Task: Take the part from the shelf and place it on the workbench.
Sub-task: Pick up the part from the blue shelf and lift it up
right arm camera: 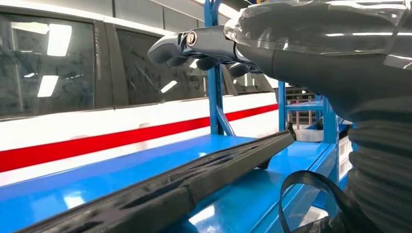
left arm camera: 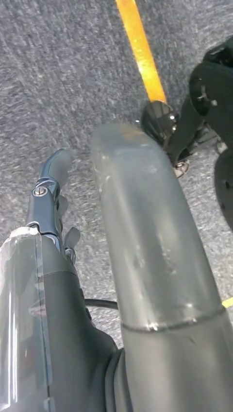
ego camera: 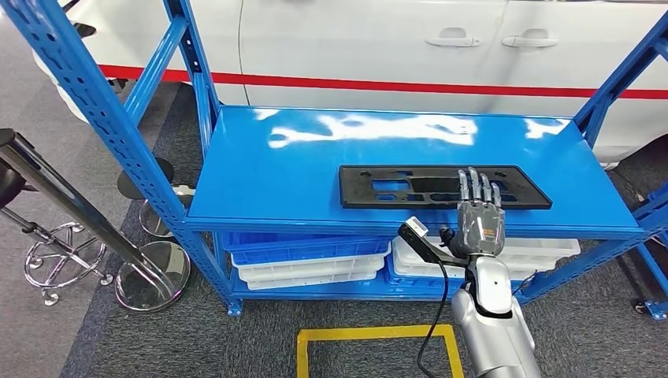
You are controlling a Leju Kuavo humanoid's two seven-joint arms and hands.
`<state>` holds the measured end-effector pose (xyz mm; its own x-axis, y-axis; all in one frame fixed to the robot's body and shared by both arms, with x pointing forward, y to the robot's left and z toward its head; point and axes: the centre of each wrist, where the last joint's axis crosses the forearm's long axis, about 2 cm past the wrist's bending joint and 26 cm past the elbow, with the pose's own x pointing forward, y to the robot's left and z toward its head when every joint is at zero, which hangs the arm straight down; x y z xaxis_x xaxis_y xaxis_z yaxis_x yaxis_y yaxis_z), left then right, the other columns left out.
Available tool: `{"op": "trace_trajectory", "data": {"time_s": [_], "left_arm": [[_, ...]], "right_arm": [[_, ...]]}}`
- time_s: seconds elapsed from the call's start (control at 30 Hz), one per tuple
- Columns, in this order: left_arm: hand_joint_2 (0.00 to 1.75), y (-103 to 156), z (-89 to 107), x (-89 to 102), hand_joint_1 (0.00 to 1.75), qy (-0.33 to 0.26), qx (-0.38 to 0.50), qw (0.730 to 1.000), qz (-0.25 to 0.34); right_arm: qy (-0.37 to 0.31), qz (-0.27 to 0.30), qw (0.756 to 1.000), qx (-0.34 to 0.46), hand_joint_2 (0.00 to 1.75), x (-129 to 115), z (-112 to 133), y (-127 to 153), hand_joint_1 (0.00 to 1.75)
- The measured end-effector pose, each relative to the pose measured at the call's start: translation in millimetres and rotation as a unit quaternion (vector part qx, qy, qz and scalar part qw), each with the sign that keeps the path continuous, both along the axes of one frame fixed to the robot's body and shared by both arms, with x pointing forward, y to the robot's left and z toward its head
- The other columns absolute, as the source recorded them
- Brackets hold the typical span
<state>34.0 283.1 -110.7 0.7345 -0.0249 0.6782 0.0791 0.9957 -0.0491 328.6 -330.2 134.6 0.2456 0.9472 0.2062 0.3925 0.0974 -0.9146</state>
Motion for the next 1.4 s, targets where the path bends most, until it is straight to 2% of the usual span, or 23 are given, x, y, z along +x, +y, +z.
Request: {"op": "trace_trajectory", "data": {"time_s": [0.73, 1.4], "left_arm": [[0.00, -2.5, 0.4, 6.4, 0.00, 0.002, -0.002, 1.000, 0.015], [0.00, -1.1, 0.7, 9.4, 0.00, 0.000, 0.004, 1.000, 0.019]], "right_arm": [[-0.006, 0.004, 1.000, -0.005, 1.75, 4.3, 5.8, -2.4, 0.00], [0.035, 0.022, 0.999, -0.019, 1.75, 3.9, -3.8, -3.3, 0.00]]}}
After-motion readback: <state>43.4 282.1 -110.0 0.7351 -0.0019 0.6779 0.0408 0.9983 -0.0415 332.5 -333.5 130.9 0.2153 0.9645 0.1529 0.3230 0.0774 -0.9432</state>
